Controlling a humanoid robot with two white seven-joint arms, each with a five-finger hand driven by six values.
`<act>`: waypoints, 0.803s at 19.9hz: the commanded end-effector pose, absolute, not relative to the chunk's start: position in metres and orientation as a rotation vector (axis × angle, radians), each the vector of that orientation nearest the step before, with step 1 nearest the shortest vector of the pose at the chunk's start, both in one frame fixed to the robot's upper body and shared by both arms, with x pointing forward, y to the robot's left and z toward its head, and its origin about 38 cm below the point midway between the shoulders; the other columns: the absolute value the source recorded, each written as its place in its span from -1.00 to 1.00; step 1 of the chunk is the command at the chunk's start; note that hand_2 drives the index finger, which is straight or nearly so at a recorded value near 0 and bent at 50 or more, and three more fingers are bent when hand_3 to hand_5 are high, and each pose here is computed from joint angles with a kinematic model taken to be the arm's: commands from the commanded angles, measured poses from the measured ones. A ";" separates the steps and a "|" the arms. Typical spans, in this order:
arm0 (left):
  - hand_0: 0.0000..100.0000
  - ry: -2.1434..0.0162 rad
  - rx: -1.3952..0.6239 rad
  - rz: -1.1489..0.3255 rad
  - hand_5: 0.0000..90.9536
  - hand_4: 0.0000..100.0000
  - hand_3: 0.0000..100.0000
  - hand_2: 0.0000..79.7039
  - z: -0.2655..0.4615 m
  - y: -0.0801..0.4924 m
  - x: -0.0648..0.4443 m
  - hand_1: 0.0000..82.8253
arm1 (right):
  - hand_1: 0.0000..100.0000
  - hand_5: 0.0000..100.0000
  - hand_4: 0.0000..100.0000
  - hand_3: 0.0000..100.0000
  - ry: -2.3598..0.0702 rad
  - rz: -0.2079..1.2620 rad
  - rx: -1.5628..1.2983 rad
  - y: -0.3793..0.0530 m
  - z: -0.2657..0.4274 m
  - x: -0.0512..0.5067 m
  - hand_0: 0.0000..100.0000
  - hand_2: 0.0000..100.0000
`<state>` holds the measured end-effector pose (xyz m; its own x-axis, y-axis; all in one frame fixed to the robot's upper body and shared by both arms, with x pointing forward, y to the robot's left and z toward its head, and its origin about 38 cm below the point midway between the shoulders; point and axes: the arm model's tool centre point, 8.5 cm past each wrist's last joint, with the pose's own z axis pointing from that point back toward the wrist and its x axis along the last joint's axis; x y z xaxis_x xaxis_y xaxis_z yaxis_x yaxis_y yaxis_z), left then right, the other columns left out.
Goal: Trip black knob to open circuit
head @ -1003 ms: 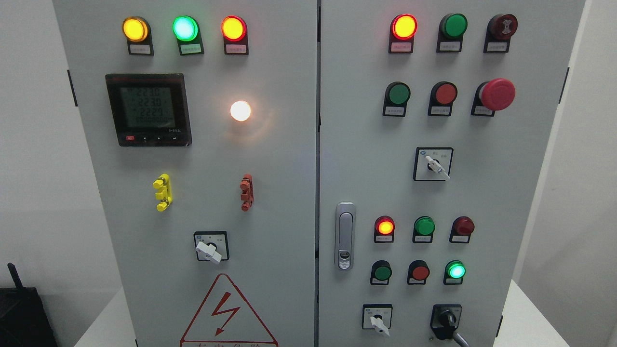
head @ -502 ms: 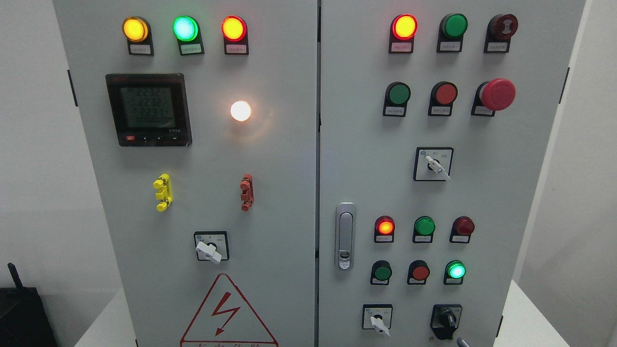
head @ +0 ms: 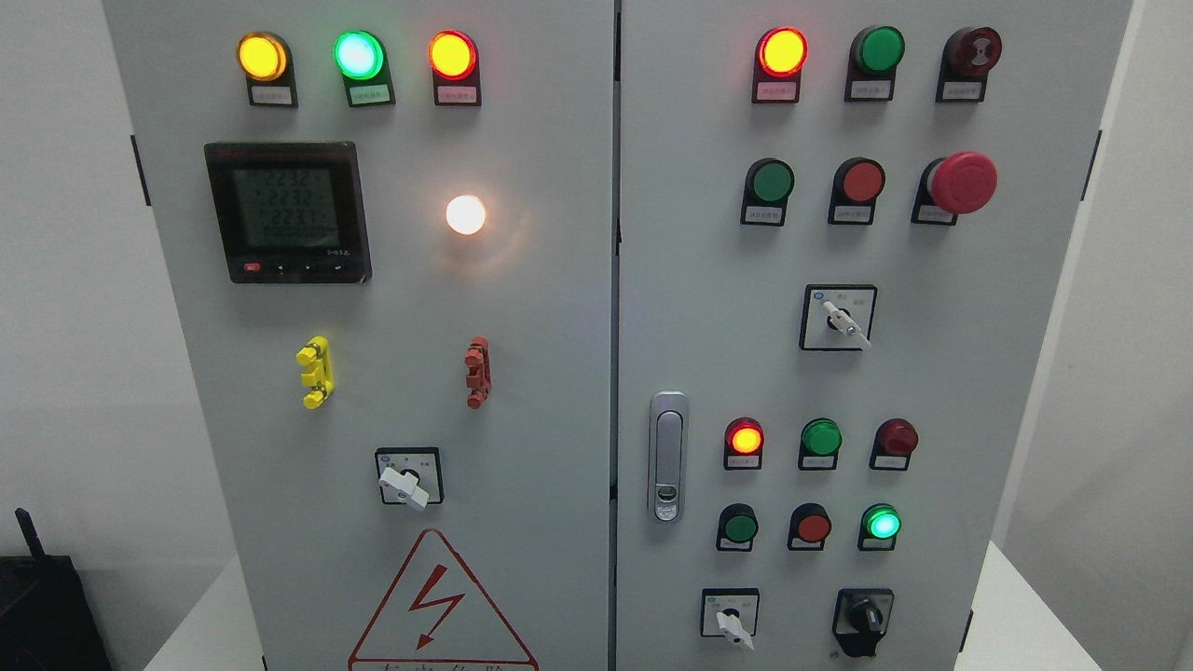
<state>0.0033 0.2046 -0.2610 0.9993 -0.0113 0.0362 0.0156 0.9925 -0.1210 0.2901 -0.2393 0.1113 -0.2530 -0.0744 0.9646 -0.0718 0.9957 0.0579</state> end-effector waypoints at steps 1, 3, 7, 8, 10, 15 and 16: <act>-0.76 -0.061 -0.120 -0.015 -1.00 -1.00 -1.00 -1.00 -0.262 0.205 0.012 -0.06 | -1.00 0.43 0.60 0.85 -1.843 -0.020 0.097 -0.240 0.111 0.256 -1.00 -1.00; -0.76 -0.062 -0.120 -0.014 -1.00 -1.00 -1.00 -1.00 -0.262 0.205 0.013 -0.06 | -1.00 0.17 0.36 0.69 -1.848 -0.012 0.114 -0.235 0.107 0.242 -1.00 -1.00; -0.76 -0.061 -0.120 -0.015 -1.00 -1.00 -1.00 -1.00 -0.262 0.205 0.012 -0.06 | -1.00 -0.46 -0.50 -0.35 -1.855 0.010 0.133 -0.232 0.104 0.230 -1.00 -1.00; -0.76 -0.061 -0.120 -0.015 -1.00 -1.00 -1.00 -1.00 -0.262 0.205 0.012 -0.06 | -1.00 -0.63 -0.70 -0.54 -1.852 0.010 0.133 -0.232 0.103 0.228 -1.00 -1.00; -0.76 -0.061 -0.120 -0.015 -1.00 -1.00 -1.00 -1.00 -0.262 0.205 0.012 -0.06 | -1.00 -0.82 -0.87 -0.77 -1.850 0.013 0.136 -0.232 0.103 0.224 -1.00 -1.00; -0.76 -0.061 -0.120 -0.015 -1.00 -1.00 -1.00 -1.00 -0.262 0.205 0.012 -0.06 | -1.00 -1.00 -1.00 -1.00 -1.843 0.014 0.143 -0.230 0.101 0.221 -1.00 -1.00; -0.76 -0.061 -0.120 -0.015 -1.00 -1.00 -1.00 -1.00 -0.262 0.205 0.012 -0.06 | -1.00 -1.00 -1.00 -1.00 -1.843 0.016 0.142 -0.230 0.101 0.221 -1.00 -1.00</act>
